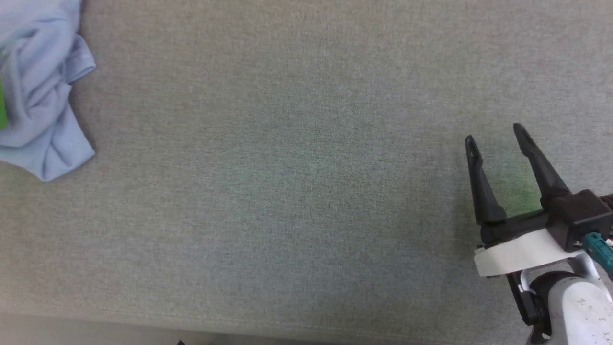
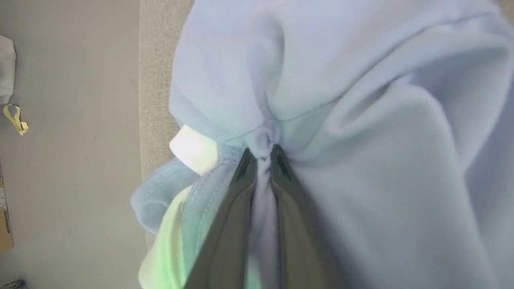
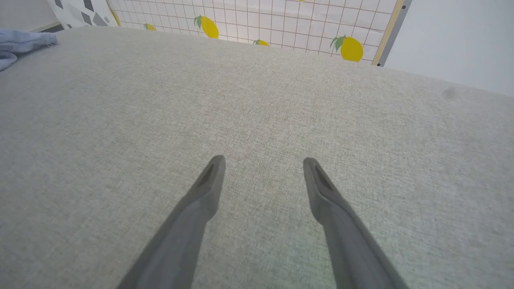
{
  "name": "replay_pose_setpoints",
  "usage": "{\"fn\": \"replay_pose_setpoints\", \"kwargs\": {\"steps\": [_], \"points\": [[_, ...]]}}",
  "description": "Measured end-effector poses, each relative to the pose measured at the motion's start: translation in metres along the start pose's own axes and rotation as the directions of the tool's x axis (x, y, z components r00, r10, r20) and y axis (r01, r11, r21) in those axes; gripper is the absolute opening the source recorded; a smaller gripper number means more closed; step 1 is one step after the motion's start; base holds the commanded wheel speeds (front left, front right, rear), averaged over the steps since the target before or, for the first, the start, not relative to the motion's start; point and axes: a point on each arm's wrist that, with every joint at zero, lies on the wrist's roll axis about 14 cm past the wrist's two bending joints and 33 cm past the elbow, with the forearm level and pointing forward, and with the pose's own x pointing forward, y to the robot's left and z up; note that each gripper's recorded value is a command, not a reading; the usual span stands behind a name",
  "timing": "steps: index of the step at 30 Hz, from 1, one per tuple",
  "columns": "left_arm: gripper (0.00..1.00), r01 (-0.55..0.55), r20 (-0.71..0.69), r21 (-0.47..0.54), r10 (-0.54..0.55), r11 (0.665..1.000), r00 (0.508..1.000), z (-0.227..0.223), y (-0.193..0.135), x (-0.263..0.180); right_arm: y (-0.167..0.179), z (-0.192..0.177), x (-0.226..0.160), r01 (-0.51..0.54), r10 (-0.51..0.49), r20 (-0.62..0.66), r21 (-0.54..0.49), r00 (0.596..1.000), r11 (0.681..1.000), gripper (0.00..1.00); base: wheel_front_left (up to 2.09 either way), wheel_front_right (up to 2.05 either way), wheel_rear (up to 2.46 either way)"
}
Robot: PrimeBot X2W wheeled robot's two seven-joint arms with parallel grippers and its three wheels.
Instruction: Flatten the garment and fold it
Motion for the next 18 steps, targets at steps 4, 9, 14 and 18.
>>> {"fn": "replay_pose_setpoints", "kwargs": {"steps": [4,9,14,18], "points": [[0.00,-0.023,0.128,0.002,0.023,1.000,0.992,0.020,0.007,-0.017,0.002,0.007,-0.005,-0.007,0.007,0.008,-0.007,1.000,1.000,1.00,0.00,0.00,0.00],[0.00,-0.071,0.425,0.021,0.056,0.997,0.903,0.073,0.018,-0.065,0.005,0.022,-0.015,-0.009,0.009,0.036,-0.005,0.999,1.000,1.00,0.00,0.00,0.00],[0.00,-0.095,0.667,0.045,0.041,0.994,0.744,0.121,0.016,-0.130,0.006,0.042,-0.027,-0.005,0.005,0.082,-0.001,0.997,1.000,1.00,0.00,0.00,0.00],[0.00,-0.107,0.814,0.091,-0.012,0.990,0.580,0.154,0.002,-0.193,0.007,0.061,-0.037,-0.003,0.003,0.128,-0.001,0.992,1.000,1.00,0.00,0.00,0.00]]}}
